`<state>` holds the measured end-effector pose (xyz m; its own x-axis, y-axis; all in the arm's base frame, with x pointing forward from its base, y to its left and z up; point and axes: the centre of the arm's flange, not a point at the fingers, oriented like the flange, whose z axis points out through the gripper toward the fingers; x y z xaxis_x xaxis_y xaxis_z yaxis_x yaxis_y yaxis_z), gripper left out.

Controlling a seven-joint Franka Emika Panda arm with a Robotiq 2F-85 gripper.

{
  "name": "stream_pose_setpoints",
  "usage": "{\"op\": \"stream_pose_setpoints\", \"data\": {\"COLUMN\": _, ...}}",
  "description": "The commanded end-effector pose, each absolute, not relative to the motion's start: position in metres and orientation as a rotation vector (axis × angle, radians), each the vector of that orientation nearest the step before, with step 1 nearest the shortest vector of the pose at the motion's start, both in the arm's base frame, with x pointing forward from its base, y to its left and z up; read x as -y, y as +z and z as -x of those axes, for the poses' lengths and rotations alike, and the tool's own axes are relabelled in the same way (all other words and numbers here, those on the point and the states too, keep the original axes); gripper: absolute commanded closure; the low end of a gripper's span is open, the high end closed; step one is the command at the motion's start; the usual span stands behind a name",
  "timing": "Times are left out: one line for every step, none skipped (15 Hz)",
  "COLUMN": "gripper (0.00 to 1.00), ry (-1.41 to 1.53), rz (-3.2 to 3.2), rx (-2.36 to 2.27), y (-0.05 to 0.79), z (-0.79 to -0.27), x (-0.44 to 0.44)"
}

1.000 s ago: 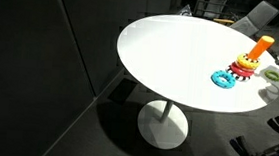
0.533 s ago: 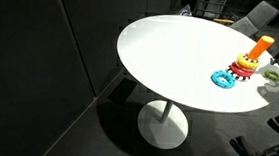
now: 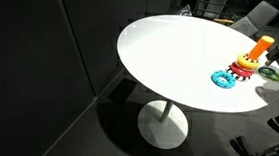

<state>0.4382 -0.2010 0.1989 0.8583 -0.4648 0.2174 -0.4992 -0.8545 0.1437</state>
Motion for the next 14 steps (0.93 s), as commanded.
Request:
{"op": "stream_pose_setpoints", "data": {"gripper": 0.00, "ry": 0.252, "rz": -2.842, "rx": 0.758, "y": 0.202, "z": -0.442, "x": 0.198}}
{"op": "stream_pose_setpoints", "data": {"gripper": 0.00, "ry": 0.243, "rz": -2.850, "rx": 0.761, "y": 0.204, "z": -0.442, "x": 0.196}}
{"op": "stream_pose_setpoints", "data": {"gripper": 0.00, "ry": 0.221, "rz": -2.863, "rx": 0.768, "y": 0.206, "z": -0.442, "x": 0.195}}
{"op": "stream_pose_setpoints", "data": {"gripper": 0.00, "ry": 0.200, "rz": -2.878, "rx": 0.767, "y": 0.207, "z": -0.442, "x": 0.192}}
{"op": "stream_pose_setpoints", "data": {"gripper": 0.00, "ry": 0.179, "rz": -2.890, "rx": 0.766, "y": 0.207, "z": -0.442, "x": 0.190}}
{"op": "stream_pose_setpoints", "data": {"gripper": 0.00, "ry": 0.162, "rz": -2.899, "rx": 0.772, "y": 0.207, "z": -0.442, "x": 0.186}}
{"op": "stream_pose_setpoints", "data": {"gripper": 0.00, "ry": 0.146, "rz": -2.906, "rx": 0.775, "y": 0.207, "z": -0.443, "x": 0.184}}
{"op": "stream_pose_setpoints", "data": {"gripper": 0.00, "ry": 0.126, "rz": -2.919, "rx": 0.775, "y": 0.207, "z": -0.443, "x": 0.181}}
{"op": "stream_pose_setpoints", "data": {"gripper": 0.00, "ry": 0.156, "rz": -2.891, "rx": 0.780, "y": 0.195, "z": -0.442, "x": 0.178}}
{"op": "stream_pose_setpoints", "data": {"gripper": 0.00, "ry": 0.143, "rz": -2.898, "rx": 0.781, "y": 0.196, "z": -0.442, "x": 0.175}}
{"op": "stream_pose_setpoints", "data": {"gripper": 0.00, "ry": 0.140, "rz": -2.901, "rx": 0.779, "y": 0.196, "z": -0.443, "x": 0.174}}
{"op": "stream_pose_setpoints", "data": {"gripper": 0.00, "ry": 0.140, "rz": -2.902, "rx": 0.778, "y": 0.197, "z": -0.443, "x": 0.175}}
{"op": "stream_pose_setpoints", "data": {"gripper": 0.00, "ry": 0.140, "rz": -2.902, "rx": 0.779, "y": 0.197, "z": -0.443, "x": 0.175}}
{"op": "stream_pose_setpoints", "data": {"gripper": 0.00, "ry": 0.141, "rz": -2.902, "rx": 0.780, "y": 0.197, "z": -0.442, "x": 0.176}}
